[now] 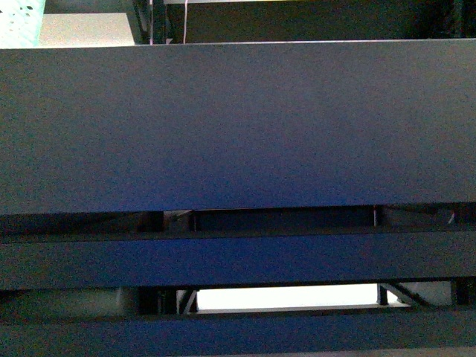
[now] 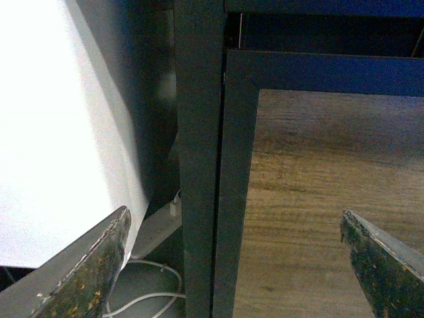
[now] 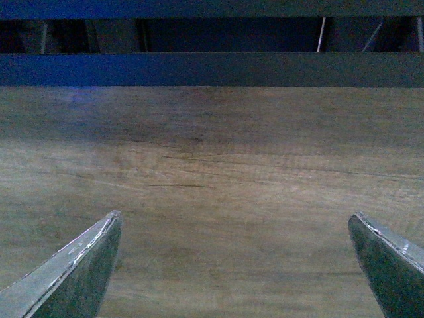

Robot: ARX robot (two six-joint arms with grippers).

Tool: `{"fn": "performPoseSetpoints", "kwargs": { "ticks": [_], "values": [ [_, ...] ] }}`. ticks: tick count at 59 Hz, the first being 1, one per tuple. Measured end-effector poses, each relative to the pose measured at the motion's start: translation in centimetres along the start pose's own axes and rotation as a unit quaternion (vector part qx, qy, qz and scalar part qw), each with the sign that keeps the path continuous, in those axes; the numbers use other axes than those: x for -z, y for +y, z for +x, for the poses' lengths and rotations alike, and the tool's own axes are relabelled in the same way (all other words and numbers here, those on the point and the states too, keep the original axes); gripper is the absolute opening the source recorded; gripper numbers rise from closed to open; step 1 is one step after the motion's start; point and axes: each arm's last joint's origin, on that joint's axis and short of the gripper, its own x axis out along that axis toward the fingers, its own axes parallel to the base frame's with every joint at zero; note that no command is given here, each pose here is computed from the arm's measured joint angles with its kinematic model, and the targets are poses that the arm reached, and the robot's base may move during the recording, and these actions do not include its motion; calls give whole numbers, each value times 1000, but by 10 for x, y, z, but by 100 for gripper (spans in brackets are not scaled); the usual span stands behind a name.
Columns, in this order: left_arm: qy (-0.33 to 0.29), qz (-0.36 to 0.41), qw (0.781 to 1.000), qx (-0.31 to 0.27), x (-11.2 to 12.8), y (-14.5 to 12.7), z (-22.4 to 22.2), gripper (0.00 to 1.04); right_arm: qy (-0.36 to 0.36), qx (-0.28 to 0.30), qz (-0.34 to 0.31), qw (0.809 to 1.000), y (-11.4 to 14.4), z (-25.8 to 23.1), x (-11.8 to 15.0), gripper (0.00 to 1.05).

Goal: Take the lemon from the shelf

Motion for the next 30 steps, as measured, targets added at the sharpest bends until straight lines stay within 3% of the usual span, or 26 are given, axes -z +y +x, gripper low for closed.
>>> {"fn": "performPoseSetpoints", "kwargs": {
  "ticks": [30],
  "values": [
    [0,0,1000,0,0,0,0,97,0,0,0,1000,0,0,0,102]
  ]
}}
